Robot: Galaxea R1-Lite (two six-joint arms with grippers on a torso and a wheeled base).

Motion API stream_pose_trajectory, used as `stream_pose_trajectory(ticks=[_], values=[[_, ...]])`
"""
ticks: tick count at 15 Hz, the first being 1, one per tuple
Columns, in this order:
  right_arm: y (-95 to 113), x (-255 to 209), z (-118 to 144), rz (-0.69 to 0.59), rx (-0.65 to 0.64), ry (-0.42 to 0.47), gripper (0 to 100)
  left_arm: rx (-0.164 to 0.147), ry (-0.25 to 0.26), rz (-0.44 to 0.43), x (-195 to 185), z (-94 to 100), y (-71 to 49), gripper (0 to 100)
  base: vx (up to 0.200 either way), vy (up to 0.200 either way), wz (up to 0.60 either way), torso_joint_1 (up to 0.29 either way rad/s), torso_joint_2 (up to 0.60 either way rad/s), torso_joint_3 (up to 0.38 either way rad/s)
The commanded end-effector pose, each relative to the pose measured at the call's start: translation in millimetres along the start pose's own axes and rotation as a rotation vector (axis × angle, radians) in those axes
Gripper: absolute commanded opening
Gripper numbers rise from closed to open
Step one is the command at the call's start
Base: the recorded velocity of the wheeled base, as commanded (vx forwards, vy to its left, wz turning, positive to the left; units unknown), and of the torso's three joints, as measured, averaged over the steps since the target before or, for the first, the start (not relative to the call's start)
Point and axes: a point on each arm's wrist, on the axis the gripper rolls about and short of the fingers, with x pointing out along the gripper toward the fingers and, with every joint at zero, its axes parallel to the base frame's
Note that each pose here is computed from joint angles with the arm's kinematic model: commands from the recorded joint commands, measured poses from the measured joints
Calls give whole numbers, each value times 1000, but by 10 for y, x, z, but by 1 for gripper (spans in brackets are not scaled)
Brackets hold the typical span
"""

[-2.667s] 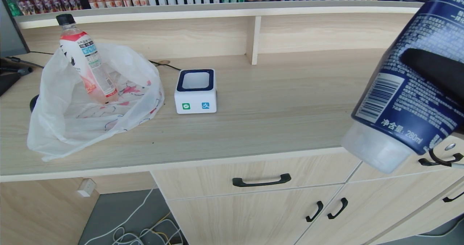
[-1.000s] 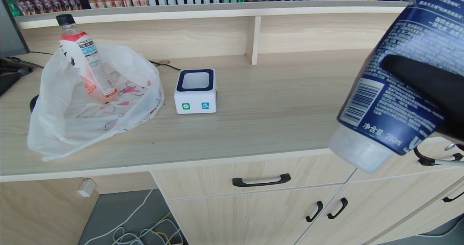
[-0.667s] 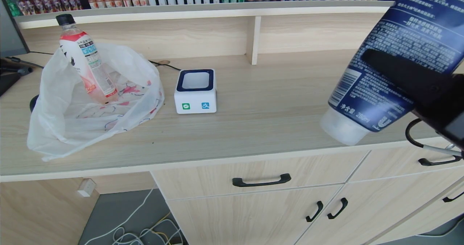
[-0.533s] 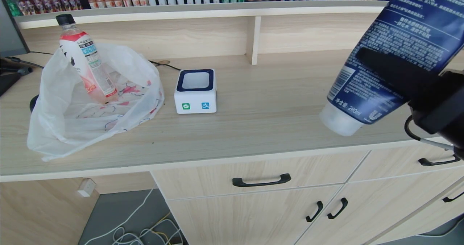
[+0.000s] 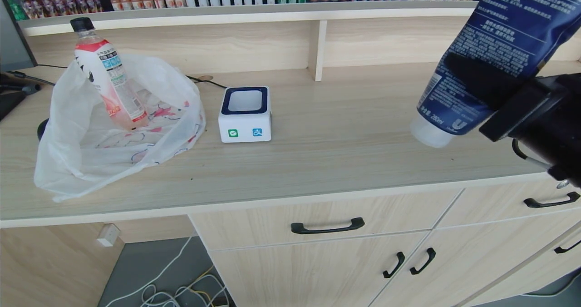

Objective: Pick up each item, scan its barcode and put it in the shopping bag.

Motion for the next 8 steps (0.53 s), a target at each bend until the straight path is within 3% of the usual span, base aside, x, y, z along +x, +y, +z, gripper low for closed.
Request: stream_pose_trajectory(ticks=[1,8], values=[[-24,62,-46,-57,-27,11,0,-1,0,0,0,0,0,100,0,0,0,0,0,0],[-178,91,-153,-128,-57,11,0,-1,0,0,0,0,0,100,0,0,0,0,0,0]])
